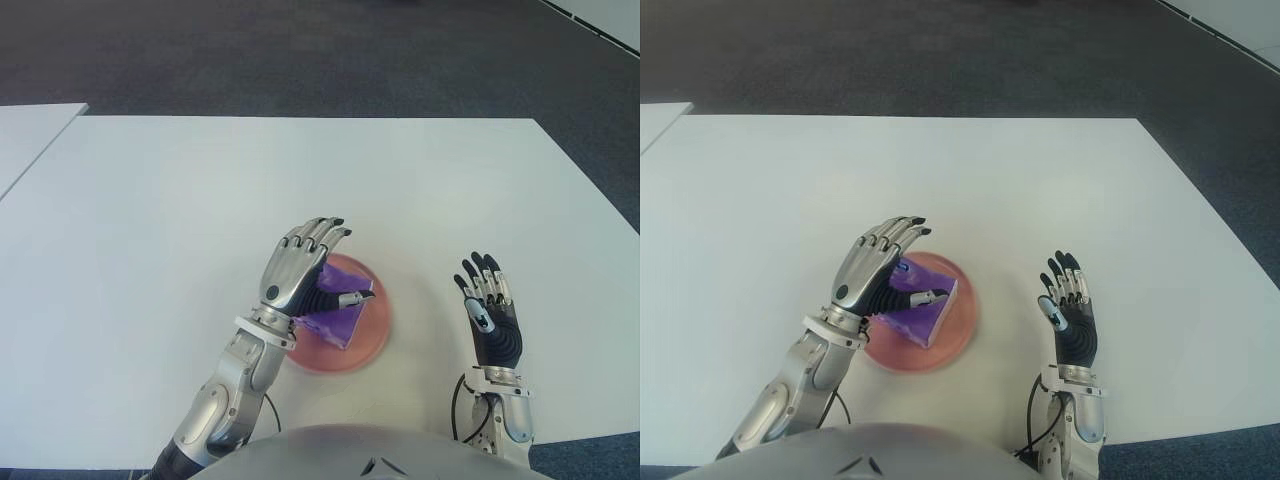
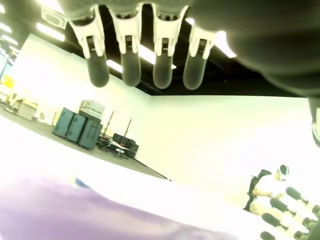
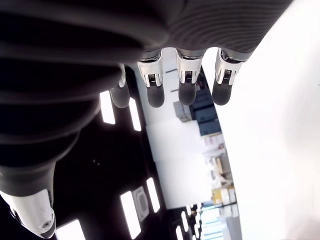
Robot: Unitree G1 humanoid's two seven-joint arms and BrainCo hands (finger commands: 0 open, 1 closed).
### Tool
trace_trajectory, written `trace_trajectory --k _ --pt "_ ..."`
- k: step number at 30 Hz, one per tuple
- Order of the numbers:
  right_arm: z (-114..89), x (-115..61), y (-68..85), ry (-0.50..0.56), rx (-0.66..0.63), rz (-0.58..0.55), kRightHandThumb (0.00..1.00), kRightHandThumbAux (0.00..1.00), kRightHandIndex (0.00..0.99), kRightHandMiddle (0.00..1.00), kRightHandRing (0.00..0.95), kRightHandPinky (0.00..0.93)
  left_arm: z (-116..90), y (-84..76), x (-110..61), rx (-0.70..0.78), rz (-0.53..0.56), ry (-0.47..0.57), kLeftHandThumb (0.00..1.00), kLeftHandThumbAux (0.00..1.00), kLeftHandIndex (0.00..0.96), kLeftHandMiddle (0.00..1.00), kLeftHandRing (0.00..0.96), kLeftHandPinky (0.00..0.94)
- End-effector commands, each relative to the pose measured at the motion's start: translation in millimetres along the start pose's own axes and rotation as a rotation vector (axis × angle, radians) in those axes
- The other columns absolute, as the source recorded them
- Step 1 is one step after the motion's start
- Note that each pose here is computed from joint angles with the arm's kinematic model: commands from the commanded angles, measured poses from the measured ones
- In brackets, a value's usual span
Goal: Put the tissue paper into the plate.
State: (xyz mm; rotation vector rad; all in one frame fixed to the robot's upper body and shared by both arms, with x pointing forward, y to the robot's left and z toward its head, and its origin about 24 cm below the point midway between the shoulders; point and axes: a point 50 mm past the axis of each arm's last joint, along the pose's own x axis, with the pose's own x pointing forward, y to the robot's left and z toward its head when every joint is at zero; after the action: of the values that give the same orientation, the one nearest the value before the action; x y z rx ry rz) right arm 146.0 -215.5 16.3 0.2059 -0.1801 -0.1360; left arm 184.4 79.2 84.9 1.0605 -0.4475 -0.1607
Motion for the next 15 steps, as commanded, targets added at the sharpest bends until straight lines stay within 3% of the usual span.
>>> trace_trajectory --k 1,9,15 --pt "-0.9 -0.2 0.3 0.0 0.003 -0.008 0.068 0.625 0.06 0.081 0.051 0.052 -3.0 0.0 -2.8 0.023 -0.029 0.024 0.206 0.335 0.231 0.19 0.176 0.205" --pt "-0.9 0.1 1.1 -0.005 0.011 0.001 0.065 0.631 0.063 0.081 0.053 0.058 -4.7 3.7 -2.7 0.026 -0.021 0.041 0.195 0.328 0.246 0.204 0.203 0.274" --pt "-0.6 -0.1 1.8 0.001 0.012 0.001 0.069 0.626 0.057 0.081 0.051 0.045 -11.5 8.9 -2.8 -0.034 0.005 0.086 0.189 0.318 0.281 0.218 0.206 0.235"
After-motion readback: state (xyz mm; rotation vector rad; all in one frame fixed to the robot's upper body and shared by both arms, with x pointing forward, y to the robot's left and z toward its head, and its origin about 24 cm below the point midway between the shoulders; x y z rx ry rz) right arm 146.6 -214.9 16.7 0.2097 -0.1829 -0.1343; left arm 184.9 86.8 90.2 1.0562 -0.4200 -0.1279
